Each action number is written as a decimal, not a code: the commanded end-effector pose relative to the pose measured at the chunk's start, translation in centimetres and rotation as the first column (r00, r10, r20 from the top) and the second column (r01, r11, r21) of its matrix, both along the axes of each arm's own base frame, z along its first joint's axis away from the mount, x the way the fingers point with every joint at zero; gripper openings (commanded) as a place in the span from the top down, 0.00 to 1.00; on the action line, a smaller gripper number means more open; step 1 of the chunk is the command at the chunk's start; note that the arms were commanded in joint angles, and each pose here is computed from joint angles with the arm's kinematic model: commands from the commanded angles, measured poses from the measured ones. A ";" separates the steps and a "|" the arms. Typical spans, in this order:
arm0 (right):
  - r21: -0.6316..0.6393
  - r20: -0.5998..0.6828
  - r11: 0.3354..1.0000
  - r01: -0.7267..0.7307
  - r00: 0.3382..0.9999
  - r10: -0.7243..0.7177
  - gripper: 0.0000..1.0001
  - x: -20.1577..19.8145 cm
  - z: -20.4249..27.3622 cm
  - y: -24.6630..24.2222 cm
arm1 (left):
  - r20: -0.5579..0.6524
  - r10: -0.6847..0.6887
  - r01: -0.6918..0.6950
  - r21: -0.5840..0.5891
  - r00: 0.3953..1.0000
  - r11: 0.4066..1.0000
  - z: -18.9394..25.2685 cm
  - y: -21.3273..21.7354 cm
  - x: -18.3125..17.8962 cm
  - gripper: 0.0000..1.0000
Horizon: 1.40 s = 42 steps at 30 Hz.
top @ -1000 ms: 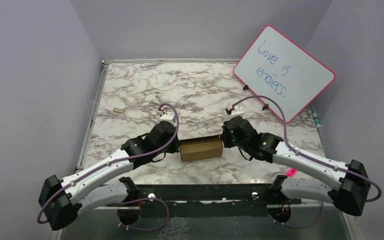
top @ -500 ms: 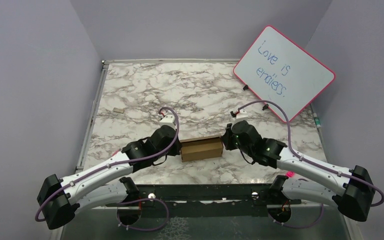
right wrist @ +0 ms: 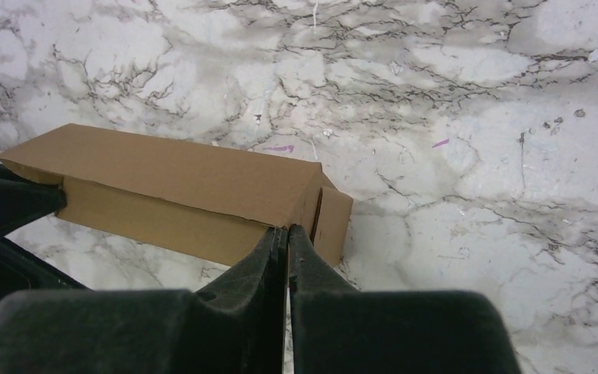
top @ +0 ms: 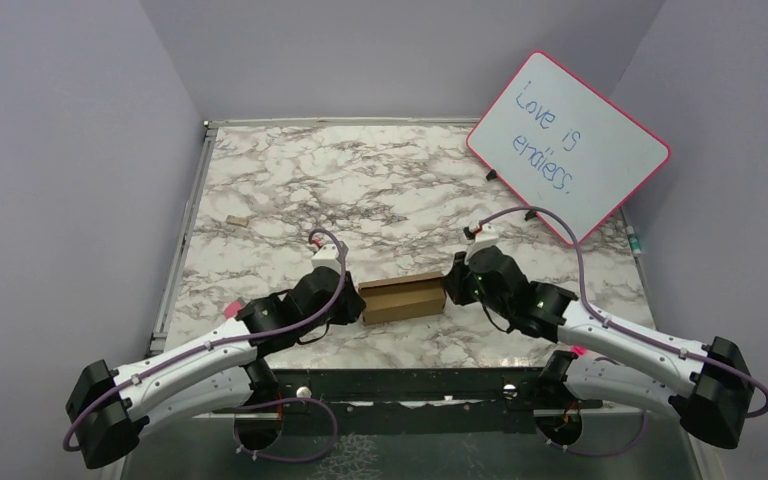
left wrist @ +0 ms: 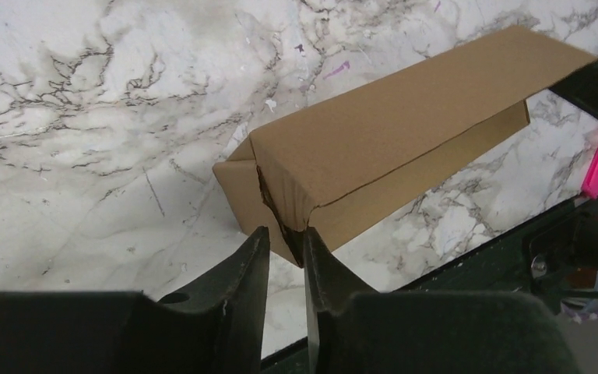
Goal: Fold the paper box
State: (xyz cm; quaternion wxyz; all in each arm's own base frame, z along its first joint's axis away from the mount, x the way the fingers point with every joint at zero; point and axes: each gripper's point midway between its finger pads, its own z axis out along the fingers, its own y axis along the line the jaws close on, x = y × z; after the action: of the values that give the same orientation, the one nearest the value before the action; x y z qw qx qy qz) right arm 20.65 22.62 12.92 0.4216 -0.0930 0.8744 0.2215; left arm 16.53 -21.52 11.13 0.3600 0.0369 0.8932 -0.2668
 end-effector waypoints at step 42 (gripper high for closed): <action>-0.153 -0.132 0.928 -0.340 0.938 0.322 0.55 1.8 0.2 8.1 | -0.056 0.042 -0.055 -0.247 0.998 0.968 -3.6 -1.5 -1.1 0.81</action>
State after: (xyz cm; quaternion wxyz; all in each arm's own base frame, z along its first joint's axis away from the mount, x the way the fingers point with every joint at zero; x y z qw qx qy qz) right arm 23.05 30.53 12.61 0.3168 -0.2694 0.8888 0.1928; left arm 13.22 -22.46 6.66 0.2983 -0.0120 0.8823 -0.3640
